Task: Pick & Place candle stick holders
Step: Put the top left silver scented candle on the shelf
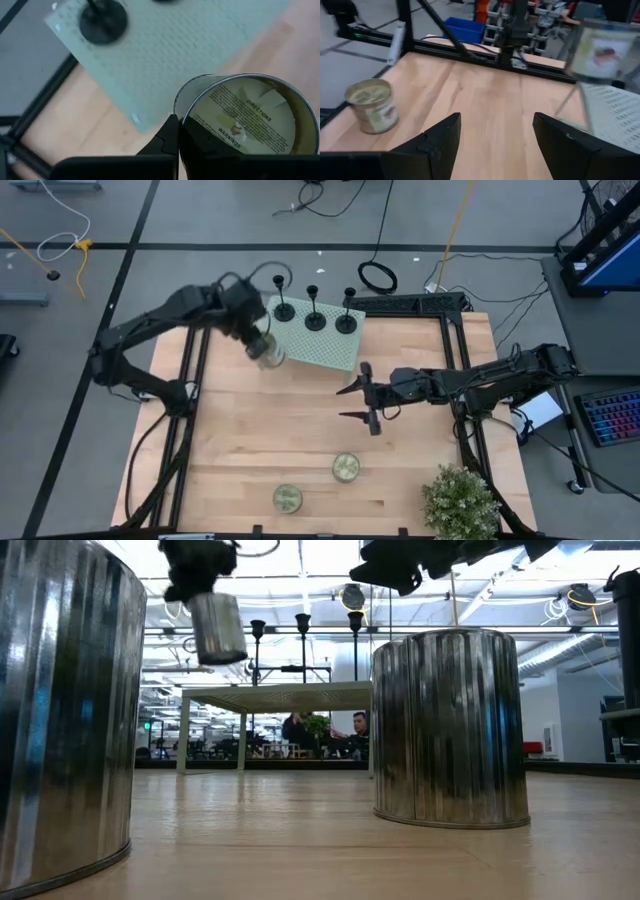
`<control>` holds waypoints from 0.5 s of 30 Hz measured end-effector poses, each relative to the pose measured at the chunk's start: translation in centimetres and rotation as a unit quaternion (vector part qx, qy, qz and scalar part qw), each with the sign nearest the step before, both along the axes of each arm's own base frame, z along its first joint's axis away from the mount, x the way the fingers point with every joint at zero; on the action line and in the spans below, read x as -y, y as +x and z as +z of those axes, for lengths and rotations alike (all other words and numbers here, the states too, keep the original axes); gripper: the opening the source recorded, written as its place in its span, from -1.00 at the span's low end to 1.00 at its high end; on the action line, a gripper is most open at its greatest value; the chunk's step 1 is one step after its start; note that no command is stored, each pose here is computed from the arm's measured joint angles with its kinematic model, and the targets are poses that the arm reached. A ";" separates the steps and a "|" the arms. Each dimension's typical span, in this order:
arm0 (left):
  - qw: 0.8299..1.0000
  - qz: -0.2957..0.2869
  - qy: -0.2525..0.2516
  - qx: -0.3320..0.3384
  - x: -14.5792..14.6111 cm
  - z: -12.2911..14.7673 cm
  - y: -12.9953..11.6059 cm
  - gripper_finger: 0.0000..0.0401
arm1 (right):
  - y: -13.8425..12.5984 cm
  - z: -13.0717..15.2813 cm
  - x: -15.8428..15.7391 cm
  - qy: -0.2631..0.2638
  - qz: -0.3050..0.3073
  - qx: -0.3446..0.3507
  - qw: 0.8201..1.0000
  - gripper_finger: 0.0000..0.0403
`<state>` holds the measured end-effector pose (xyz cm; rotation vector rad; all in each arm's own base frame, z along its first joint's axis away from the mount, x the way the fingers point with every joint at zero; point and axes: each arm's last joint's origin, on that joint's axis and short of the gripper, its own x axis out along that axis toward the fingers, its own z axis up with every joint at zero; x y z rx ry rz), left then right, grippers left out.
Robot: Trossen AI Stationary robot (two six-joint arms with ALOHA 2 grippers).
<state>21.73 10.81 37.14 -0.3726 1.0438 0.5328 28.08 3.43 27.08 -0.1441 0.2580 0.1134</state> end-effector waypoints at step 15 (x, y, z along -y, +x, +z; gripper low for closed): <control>0.998 0.041 0.009 -0.047 -8.6 -3.7 0.5 -0.98 | 0.1 0.2 0.1 0.001 -0.013 0.010 1.000 0.20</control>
